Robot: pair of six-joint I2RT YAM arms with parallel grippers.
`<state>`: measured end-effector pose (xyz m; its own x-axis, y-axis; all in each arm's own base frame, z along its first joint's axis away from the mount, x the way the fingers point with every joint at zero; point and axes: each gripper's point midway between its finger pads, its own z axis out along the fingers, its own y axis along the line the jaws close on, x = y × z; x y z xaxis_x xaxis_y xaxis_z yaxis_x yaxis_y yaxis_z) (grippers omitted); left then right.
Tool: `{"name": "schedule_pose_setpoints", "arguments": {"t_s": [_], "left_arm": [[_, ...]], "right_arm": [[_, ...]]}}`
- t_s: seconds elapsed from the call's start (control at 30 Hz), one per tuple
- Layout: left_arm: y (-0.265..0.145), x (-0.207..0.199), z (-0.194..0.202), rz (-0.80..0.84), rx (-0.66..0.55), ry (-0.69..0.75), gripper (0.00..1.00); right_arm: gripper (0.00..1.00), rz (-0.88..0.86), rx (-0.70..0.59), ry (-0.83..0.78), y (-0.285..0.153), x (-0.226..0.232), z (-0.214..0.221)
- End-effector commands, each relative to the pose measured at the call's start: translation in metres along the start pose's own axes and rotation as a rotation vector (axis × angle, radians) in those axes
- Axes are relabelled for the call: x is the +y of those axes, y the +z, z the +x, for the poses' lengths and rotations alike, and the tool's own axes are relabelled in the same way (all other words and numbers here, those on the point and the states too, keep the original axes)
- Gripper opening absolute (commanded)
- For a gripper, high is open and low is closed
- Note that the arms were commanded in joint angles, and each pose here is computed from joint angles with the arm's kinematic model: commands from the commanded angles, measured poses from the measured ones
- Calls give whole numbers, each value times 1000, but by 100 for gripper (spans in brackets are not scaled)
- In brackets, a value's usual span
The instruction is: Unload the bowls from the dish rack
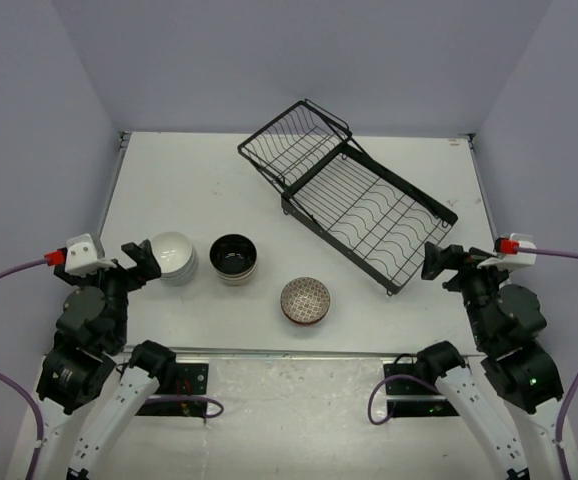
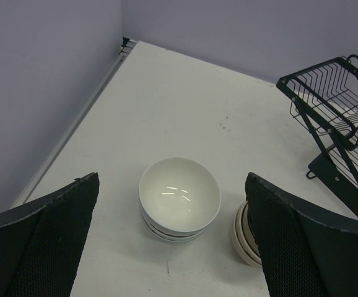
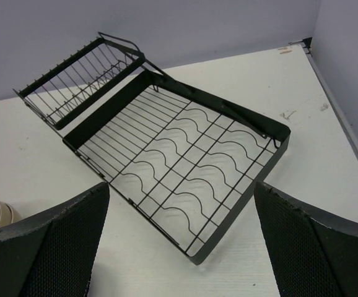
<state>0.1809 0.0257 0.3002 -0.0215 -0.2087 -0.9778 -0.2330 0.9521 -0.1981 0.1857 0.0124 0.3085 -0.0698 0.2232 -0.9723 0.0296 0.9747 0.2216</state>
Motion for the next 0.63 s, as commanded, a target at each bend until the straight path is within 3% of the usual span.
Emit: {"name": "schedule_pose_setpoints", "arguments": {"t_s": [0.0, 0.6], "left_arm": [[5, -9, -8, 32, -43, -21, 100], [3, -1, -4, 8, -59, -7, 100]], "right_arm": [[99, -51, 16, 28, 10, 15, 4], [99, 12, 23, 31, 16, 6, 9]]}}
